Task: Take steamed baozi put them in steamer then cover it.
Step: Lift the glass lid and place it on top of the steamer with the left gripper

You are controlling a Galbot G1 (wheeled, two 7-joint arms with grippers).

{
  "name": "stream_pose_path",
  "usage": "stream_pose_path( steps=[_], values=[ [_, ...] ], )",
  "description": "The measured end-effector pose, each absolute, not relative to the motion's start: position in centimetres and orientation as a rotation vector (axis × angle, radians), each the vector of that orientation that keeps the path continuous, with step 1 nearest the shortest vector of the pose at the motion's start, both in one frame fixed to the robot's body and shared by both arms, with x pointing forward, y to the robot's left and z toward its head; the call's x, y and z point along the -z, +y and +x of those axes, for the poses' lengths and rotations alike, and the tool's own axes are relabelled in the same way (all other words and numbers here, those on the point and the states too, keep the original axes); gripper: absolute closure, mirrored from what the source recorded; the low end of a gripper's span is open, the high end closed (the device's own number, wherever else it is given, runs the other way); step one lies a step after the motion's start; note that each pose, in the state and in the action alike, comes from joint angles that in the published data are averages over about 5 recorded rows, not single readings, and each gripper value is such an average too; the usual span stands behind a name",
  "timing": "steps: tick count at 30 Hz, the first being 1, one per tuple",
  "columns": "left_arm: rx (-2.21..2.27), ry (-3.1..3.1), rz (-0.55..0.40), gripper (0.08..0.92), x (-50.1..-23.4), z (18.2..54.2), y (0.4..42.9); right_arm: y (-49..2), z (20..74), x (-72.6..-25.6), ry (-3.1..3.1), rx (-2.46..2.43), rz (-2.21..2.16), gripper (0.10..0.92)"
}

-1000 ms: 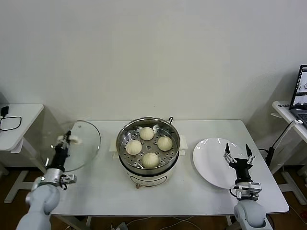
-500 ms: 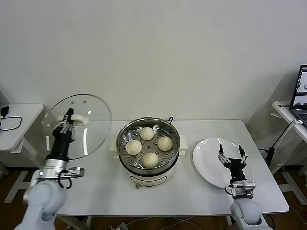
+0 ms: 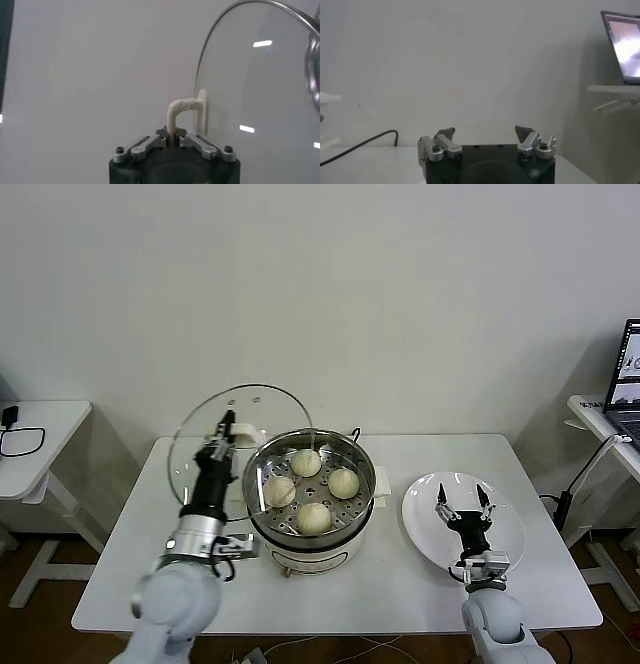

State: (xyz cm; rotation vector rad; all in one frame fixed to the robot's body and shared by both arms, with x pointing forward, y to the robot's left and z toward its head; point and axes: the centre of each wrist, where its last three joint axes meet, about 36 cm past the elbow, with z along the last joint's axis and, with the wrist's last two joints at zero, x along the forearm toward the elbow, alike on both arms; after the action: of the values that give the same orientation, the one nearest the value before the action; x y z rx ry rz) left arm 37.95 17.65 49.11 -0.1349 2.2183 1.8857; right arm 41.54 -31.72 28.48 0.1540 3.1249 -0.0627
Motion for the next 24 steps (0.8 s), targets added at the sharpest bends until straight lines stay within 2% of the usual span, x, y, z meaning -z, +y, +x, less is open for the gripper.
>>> stream_pose_path(
  steps=[9,24],
  values=[
    [-1.989,2.195,-0.001,0.811,-48.0,39.6,13.0,-30.9,42.0,-27.9,3.138,0.055,0.153,0.200],
    [-2.078,2.155,0.111,0.811,-45.6,41.5,9.1,-31.0,41.8,-27.1,3.154,0.079,0.174,0.200]
  ],
)
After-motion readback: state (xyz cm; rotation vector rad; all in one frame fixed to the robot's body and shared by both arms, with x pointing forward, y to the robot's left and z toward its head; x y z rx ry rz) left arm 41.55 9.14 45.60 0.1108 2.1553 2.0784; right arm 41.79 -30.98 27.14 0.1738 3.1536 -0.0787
